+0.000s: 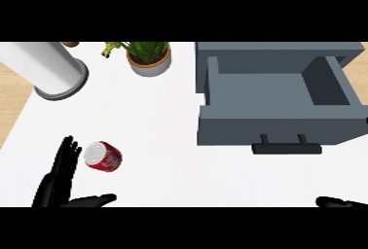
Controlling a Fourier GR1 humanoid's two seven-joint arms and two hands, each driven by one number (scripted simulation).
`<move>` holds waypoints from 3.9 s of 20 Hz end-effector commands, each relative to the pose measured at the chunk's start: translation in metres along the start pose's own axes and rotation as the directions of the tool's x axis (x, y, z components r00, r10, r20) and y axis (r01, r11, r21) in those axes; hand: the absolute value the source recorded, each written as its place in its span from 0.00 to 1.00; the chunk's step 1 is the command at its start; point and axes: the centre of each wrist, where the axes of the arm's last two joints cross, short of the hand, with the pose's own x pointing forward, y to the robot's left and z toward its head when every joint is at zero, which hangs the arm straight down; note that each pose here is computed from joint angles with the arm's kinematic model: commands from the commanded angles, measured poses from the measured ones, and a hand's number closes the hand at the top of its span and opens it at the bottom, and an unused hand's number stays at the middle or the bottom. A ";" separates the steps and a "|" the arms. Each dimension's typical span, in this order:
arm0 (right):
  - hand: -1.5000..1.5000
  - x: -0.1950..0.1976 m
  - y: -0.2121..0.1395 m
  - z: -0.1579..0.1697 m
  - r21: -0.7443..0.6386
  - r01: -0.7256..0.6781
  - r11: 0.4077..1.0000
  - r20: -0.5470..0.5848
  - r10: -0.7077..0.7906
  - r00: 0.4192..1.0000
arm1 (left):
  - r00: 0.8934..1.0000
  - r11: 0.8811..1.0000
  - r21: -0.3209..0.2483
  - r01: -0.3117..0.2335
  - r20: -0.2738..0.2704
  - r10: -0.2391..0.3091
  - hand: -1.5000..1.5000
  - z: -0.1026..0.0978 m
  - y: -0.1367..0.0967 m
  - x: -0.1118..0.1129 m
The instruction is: Pick up the can, place it into the drawer and close the drawer
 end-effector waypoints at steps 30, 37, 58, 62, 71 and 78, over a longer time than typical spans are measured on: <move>0.00 0.023 0.004 -0.005 0.006 -0.026 1.000 0.012 0.026 1.000 | 0.999 0.998 -0.055 -0.035 -0.027 0.034 0.00 -0.079 -0.014 -0.082; 0.00 0.007 -0.007 -0.011 -0.025 -0.008 1.000 0.023 0.008 1.000 | 0.995 0.983 -0.161 -0.088 -0.054 0.080 1.00 -0.090 -0.011 -0.090; 0.00 0.035 0.011 0.000 -0.035 -0.052 0.998 0.054 0.054 0.997 | 0.976 0.967 -0.164 -0.194 0.073 0.208 1.00 -0.149 -0.101 -0.043; 0.00 0.027 -0.016 -0.001 -0.048 -0.071 0.996 0.042 0.073 0.996 | 0.978 0.959 -0.217 -0.182 0.063 0.200 1.00 -0.170 -0.135 -0.002; 0.00 0.029 -0.012 -0.001 -0.064 -0.074 0.995 0.028 0.076 0.997 | 0.982 0.939 -0.334 -0.088 0.131 0.139 1.00 -0.188 -0.166 0.090; 0.00 0.021 -0.013 0.005 -0.027 -0.071 0.997 0.036 0.072 0.997 | 0.974 0.932 -0.349 -0.101 0.156 0.164 1.00 -0.190 -0.210 0.190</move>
